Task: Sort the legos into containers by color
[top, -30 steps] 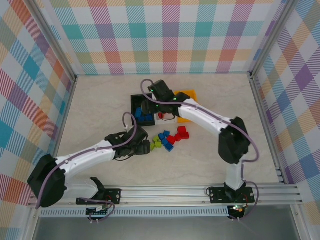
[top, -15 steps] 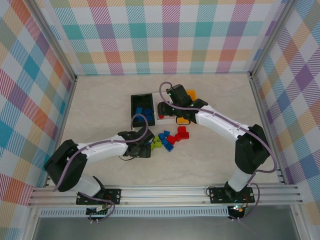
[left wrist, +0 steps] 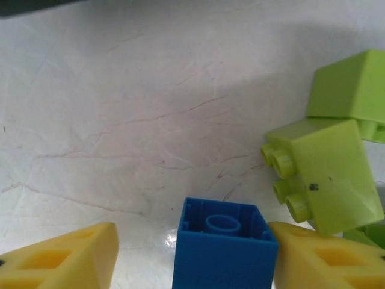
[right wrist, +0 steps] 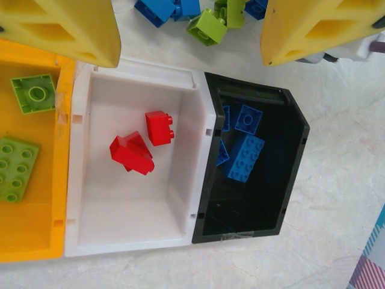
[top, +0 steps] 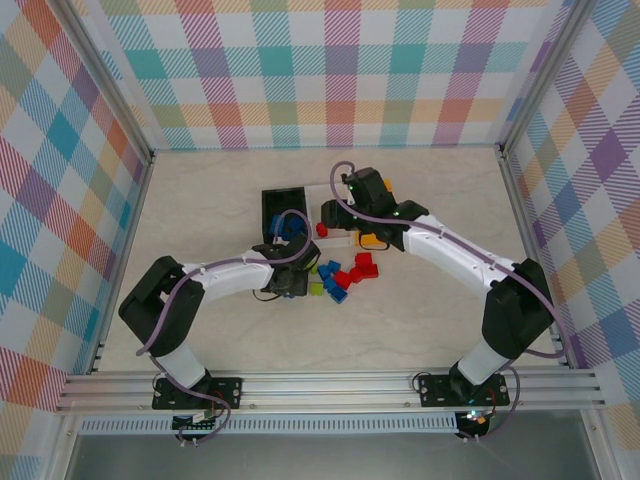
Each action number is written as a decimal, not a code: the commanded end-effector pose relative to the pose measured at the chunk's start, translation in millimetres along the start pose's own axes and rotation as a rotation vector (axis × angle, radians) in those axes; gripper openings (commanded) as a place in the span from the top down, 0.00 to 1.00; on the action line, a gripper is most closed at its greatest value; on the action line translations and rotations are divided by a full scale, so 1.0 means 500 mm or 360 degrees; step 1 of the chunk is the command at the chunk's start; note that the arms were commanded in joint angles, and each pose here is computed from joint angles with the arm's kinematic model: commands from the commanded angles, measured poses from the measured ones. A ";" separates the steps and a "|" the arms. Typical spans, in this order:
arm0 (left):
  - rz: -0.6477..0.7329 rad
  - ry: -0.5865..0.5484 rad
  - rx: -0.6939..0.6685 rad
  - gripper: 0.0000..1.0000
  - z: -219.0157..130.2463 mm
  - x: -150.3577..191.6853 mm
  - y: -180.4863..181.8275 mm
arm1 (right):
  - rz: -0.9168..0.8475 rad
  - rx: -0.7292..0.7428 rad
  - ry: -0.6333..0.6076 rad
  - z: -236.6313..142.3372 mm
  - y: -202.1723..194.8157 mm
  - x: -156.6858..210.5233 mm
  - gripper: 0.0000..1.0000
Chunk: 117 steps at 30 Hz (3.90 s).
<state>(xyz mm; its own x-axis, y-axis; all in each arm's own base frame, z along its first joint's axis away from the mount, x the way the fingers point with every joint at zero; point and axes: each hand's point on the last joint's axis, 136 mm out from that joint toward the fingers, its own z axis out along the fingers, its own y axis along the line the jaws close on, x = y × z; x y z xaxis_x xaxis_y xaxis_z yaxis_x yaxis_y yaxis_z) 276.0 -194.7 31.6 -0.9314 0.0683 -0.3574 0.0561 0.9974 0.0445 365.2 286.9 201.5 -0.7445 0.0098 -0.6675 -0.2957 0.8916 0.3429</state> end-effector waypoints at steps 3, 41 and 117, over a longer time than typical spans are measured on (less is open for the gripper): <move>0.0010 -0.0006 -0.0021 0.54 -0.004 0.001 0.011 | 0.0024 -0.0017 -0.0069 -0.025 0.000 -0.021 0.37; -0.0348 -0.0454 -0.0180 0.22 -0.082 -0.403 0.049 | -0.0020 -0.0148 0.0300 -0.085 -0.047 0.231 0.33; -0.0704 -0.0366 0.0259 0.00 -0.173 0.086 0.178 | -0.0369 -0.0089 0.0119 0.268 0.200 -0.072 0.31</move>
<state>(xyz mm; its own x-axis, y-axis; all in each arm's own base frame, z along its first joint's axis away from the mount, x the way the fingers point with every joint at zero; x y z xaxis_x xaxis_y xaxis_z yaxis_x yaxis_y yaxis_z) 210.9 -99.1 105.5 -0.7602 -0.3894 -0.5201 -0.2743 0.9180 -0.2864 446.1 432.5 126.1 -0.7441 -0.2423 -0.6225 -0.4605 0.8612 0.2153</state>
